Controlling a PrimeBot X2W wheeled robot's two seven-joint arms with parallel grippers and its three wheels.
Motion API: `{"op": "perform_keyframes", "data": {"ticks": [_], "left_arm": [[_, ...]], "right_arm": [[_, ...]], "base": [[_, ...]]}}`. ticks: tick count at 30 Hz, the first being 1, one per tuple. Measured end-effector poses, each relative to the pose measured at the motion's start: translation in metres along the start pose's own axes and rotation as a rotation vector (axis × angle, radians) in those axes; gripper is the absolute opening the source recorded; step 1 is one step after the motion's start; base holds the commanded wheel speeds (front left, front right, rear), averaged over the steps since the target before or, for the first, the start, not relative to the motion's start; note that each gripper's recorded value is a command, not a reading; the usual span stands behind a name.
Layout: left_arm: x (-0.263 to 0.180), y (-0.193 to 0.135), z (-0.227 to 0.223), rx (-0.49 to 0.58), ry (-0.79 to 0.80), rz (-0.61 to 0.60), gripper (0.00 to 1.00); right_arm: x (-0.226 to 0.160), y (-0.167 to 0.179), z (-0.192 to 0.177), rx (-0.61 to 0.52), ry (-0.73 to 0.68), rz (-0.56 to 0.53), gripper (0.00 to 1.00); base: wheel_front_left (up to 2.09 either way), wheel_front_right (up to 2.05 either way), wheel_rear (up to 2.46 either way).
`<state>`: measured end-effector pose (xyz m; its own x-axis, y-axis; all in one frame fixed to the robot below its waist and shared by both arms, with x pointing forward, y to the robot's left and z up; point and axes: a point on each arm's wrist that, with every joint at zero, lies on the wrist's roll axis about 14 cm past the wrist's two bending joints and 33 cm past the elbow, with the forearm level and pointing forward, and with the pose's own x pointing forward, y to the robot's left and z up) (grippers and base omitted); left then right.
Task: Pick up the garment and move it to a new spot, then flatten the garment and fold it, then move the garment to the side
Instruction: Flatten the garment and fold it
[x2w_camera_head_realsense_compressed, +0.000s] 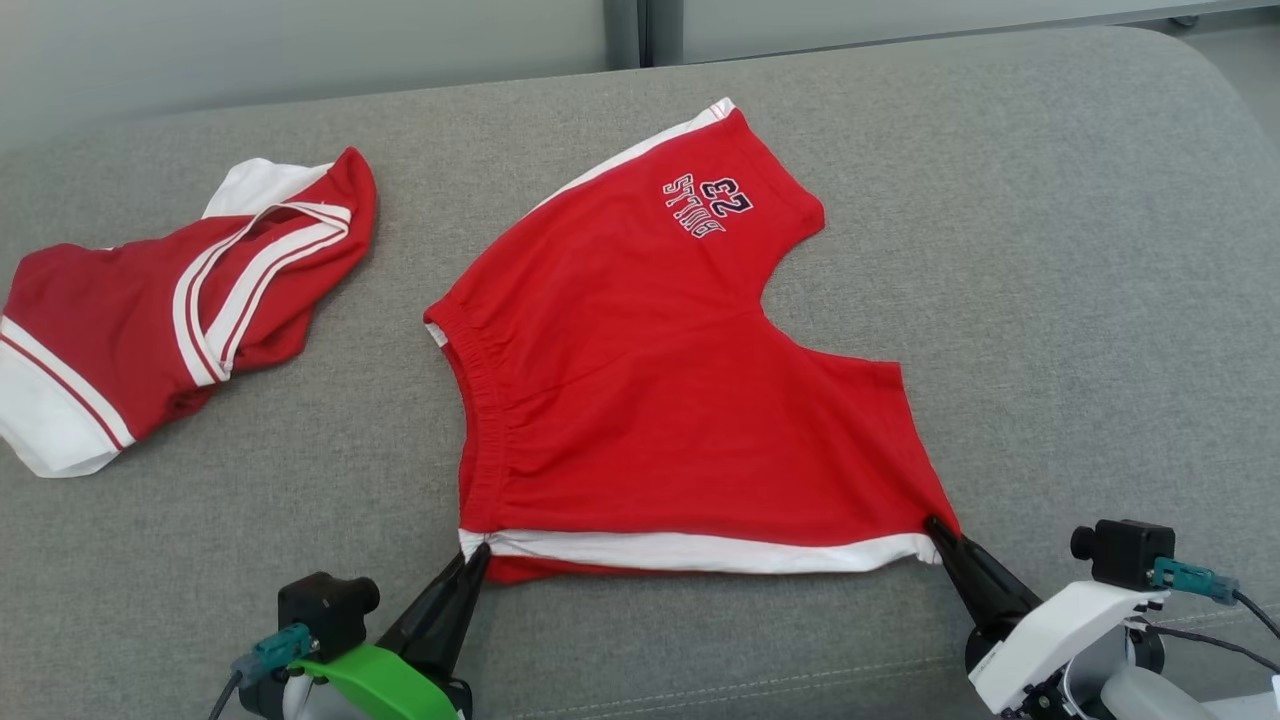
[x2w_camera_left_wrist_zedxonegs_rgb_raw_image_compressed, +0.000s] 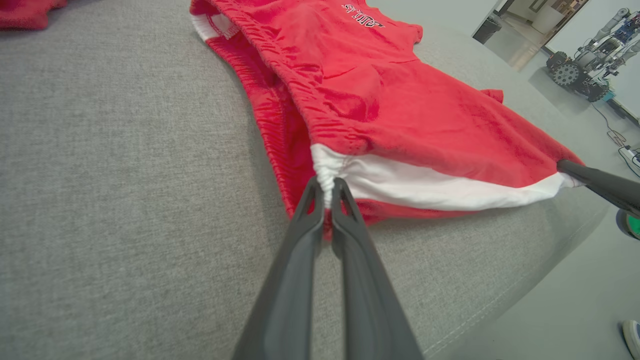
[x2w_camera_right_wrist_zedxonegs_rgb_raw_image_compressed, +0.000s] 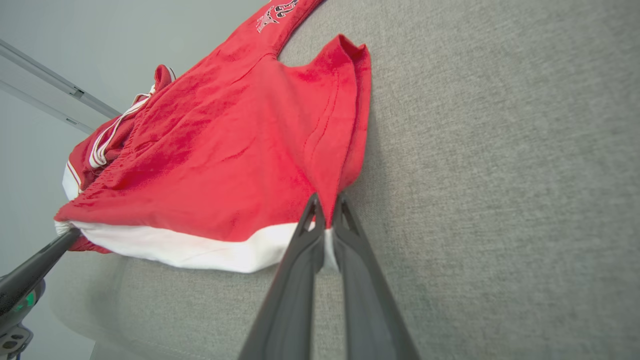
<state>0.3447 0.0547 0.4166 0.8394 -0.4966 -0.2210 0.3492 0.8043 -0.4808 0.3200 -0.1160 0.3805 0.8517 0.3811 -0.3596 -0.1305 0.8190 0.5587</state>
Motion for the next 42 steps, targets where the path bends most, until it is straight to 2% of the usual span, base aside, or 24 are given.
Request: {"op": "perform_keyframes", "data": {"ticks": [8,16,23,31,42], "left_arm": [[-0.009,0.003,-0.001,0.005,0.008,-0.009,0.0],[-0.004,-0.015,0.019,-0.019,-0.057,-0.067,0.0],[0.012,-0.015,0.049,0.029,-0.116,-0.103,0.0],[0.034,-0.006,0.075,0.025,-0.161,-0.105,0.0],[0.072,0.009,0.096,0.01,-0.192,-0.109,0.0]], "right_arm": [[-0.006,-0.003,0.004,0.018,-0.011,0.004,0.0],[0.0,0.013,0.036,0.005,-0.096,0.069,0.0],[0.013,0.019,0.079,-0.041,-0.19,0.112,0.0],[0.037,0.012,0.11,-0.077,-0.24,0.114,0.0],[0.094,0.011,0.153,-0.13,-0.299,0.156,0.0]], "base": [[0.0,0.0,0.0],[0.0,0.0,0.0],[0.0,0.0,0.0],[0.0,0.0,0.0],[0.0,0.0,0.0]]}}
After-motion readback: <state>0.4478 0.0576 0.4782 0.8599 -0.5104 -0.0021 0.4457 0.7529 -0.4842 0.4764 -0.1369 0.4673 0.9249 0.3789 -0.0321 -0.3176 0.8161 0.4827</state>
